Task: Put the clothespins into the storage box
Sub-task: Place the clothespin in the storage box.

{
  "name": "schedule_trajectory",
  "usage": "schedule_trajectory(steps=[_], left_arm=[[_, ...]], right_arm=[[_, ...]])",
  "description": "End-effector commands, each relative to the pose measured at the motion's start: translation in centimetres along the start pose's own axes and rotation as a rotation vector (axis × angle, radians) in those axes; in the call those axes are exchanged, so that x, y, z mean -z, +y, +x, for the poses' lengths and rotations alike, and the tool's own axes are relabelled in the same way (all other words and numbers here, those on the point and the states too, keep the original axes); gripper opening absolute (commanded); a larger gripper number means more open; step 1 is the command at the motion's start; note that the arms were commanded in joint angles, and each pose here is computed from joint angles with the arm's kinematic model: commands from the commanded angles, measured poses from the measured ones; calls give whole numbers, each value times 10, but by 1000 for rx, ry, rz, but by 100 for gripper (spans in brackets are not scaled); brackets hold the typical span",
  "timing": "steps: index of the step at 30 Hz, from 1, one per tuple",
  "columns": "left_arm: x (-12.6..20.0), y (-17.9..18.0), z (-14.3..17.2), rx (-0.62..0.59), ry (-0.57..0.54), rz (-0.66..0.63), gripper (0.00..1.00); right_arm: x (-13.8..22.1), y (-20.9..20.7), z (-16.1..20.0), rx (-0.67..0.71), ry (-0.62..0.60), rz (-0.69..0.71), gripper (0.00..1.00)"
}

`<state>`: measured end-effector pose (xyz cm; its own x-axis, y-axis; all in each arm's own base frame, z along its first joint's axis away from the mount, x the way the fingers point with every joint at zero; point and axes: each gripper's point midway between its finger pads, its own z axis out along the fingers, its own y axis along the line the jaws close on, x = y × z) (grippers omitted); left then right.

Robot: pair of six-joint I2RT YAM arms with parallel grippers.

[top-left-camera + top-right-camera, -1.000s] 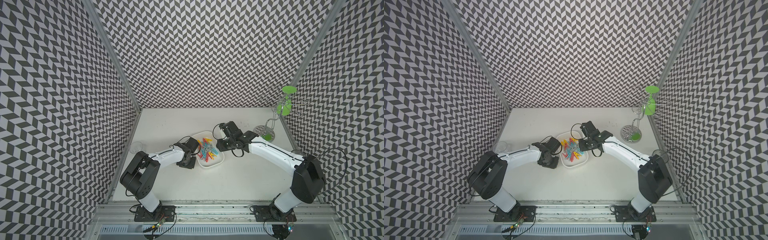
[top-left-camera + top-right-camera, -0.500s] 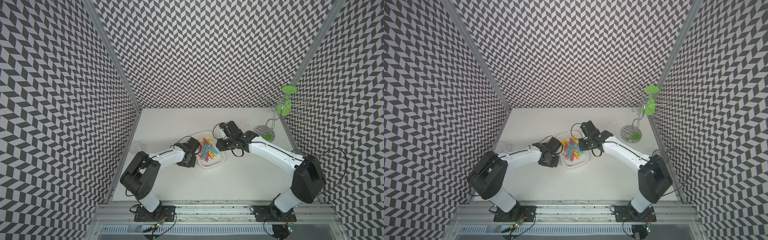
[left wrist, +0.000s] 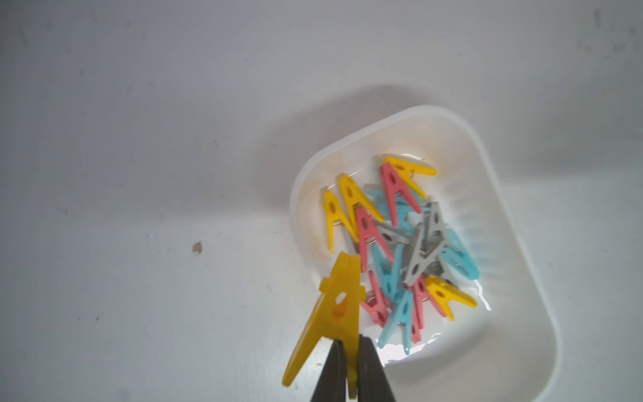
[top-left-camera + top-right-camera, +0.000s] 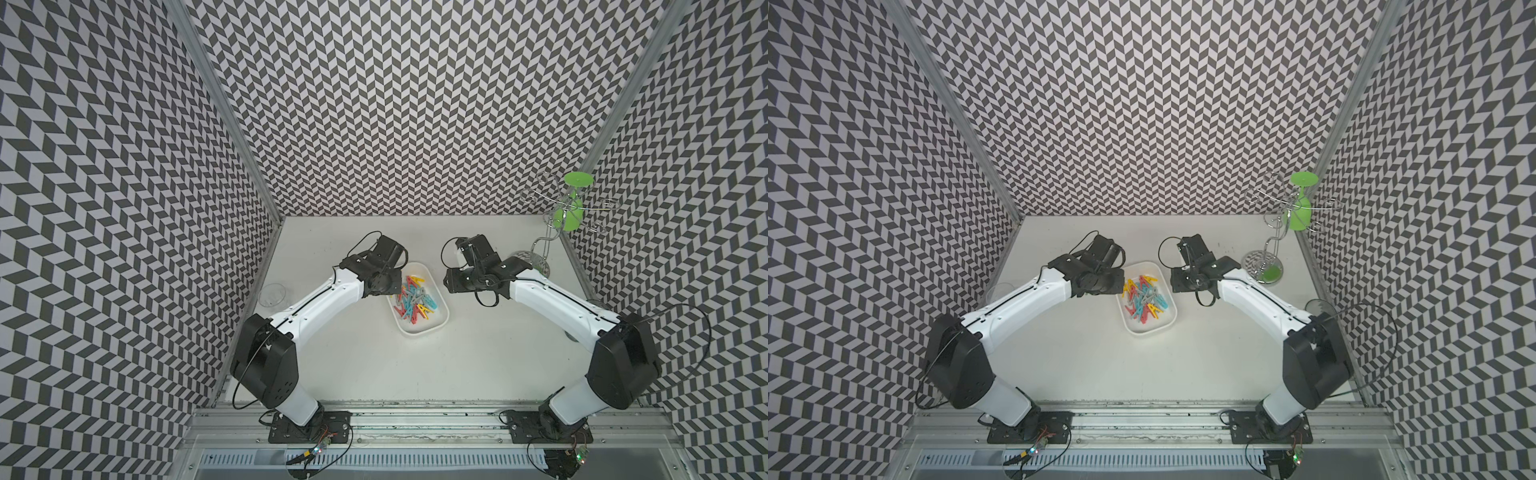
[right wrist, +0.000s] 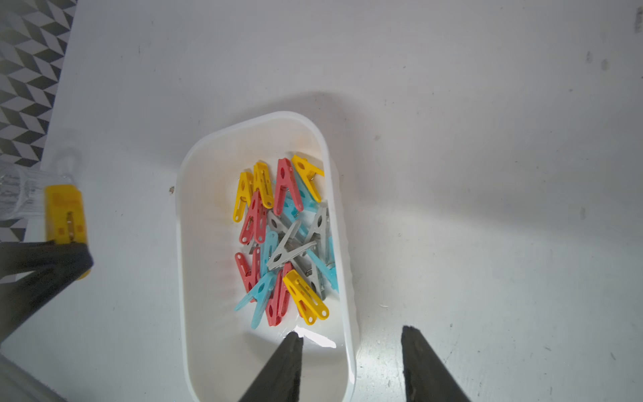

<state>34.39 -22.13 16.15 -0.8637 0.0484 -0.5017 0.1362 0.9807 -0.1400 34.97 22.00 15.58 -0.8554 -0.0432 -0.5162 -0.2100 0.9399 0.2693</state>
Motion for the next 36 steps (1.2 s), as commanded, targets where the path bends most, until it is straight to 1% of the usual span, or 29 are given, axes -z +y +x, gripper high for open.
schedule_trajectory(steps=[1, 4, 7, 9, 12, 15, 17, 20, 23, 25, 26, 27, 28, 29, 30, 31, 33, 36], left_arm=[[-25, -18, 8, -40, 76, 8, 12], [-47, -23, 6, -49, 97, -9, 12], [-67, -20, 11, -49, 131, -42, 12], [-77, -20, 16, -49, 147, -44, 12], [-85, -21, 23, -48, 173, -32, 15], [-83, -25, 22, -51, 175, -9, 20], [-77, -26, 15, -41, 160, 6, 25], [-61, -23, -7, -13, 102, 27, 27], [-35, -10, -42, 25, -7, 51, 33], [-17, 9, -67, 56, -108, 61, 39], [-9, 21, -79, 70, -157, 68, 43], [-3, 35, -90, 81, -214, 71, 51], [2, 52, -97, 108, -257, 56, 65], [7, 72, -104, 144, -298, 41, 96], [10, 91, -109, 159, -340, 28, 100], [10, 112, -111, 185, -371, 6, 100], [7, 151, -110, 240, -398, -37, 100], [3, 214, -98, 338, -445, -183, 100]], right_arm=[[8, -1, -10, -11, -53, -5, 49], [9, -3, -10, -13, -54, -3, 49], [10, -7, -8, -19, -53, 2, 50], [10, -9, -6, -23, -51, 5, 50], [10, -14, -2, -30, -45, 11, 50], [8, -20, 2, -35, -38, 23, 50], [7, -25, 2, -34, -38, 31, 51], [9, -28, -3, -11, -64, 32, 55], [16, -34, -15, 22, -127, 46, 60], [19, -46, -24, 27, -186, 88, 67], [21, -53, -28, 23, -210, 113, 70], [22, -62, -33, 13, -233, 133, 74], [24, -70, -39, 3, -257, 146, 90], [26, -82, -45, -18, -286, 166, 99], [27, -91, -50, -30, -309, 175, 99], [27, -102, -55, -34, -334, 190, 99], [30, -124, -63, -46, -396, 240, 99], [43, -166, -71, -133, -560, 324, 99]])
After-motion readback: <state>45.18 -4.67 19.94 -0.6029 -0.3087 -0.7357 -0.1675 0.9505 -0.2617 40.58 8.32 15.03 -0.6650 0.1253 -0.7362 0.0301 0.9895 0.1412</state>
